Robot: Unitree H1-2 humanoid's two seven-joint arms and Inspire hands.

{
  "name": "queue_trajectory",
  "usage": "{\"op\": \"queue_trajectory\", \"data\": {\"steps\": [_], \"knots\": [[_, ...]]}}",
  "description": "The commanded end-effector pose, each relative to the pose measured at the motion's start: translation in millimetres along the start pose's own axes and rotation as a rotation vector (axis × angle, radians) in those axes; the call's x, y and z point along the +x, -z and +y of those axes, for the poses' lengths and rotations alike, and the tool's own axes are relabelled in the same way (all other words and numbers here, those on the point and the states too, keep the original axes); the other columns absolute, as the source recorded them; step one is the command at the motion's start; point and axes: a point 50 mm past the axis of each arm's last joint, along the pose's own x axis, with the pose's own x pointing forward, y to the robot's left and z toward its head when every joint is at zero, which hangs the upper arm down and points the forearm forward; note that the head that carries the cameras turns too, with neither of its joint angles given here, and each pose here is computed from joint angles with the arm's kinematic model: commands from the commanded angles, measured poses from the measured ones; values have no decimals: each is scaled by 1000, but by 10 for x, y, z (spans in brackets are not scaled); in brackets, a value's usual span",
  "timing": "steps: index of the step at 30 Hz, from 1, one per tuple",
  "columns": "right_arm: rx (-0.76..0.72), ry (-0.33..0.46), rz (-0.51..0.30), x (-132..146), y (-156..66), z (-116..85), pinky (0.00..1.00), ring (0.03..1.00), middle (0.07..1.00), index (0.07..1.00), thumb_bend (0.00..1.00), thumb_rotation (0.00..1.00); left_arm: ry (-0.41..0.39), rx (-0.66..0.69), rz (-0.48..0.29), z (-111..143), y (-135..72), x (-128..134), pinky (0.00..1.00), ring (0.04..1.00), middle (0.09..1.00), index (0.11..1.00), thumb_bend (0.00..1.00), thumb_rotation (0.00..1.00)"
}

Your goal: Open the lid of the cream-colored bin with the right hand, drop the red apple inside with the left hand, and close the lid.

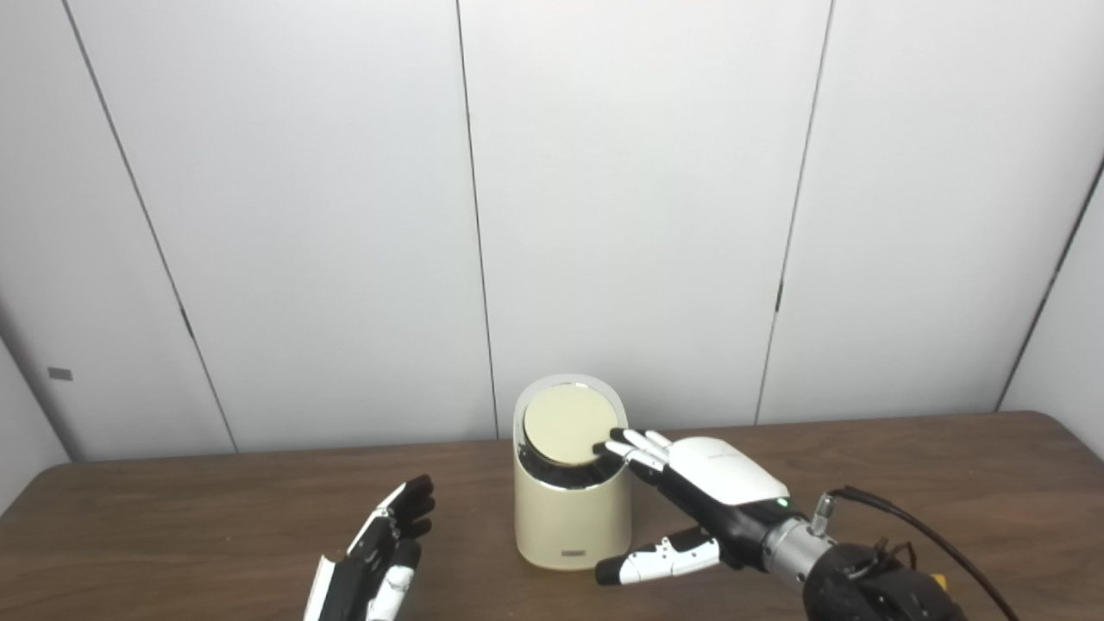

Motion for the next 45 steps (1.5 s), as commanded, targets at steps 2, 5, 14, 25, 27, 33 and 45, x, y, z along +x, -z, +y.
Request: {"op": "queue_trajectory", "data": {"steps": [2, 5, 14, 25, 27, 33, 45], "knots": [[-34, 37, -1, 8, 3, -95, 959, 1000, 975, 932, 755, 815, -12, -13, 41, -94, 81, -123, 853, 872, 887, 877, 655, 789], [-36, 52, 4, 22, -32, -119, 992, 1000, 973, 929, 720, 828, -9, -6, 38, -108, 76, -116, 851, 868, 889, 882, 641, 799], [-83, 70, -13, 126, -90, -180, 1000, 1000, 971, 939, 705, 823, -3, 16, 40, -141, 135, -69, 861, 876, 892, 885, 621, 797], [-184, 125, -6, 132, -252, -269, 1000, 1000, 966, 933, 733, 829, 9, 13, 36, -185, 126, -59, 848, 887, 890, 874, 539, 795], [-186, 126, -2, 140, -255, -266, 1000, 1000, 967, 930, 732, 819, 10, 14, 36, -188, 125, -59, 850, 887, 889, 875, 545, 799], [-232, 153, -3, 165, -295, -263, 994, 997, 957, 918, 754, 809, 7, 4, 40, -214, 124, -58, 859, 887, 893, 880, 541, 811], [-360, 185, -45, 174, -327, -109, 1000, 1000, 998, 880, 736, 775, 2, 5, 38, -309, 106, -36, 847, 886, 888, 886, 545, 802]]}}
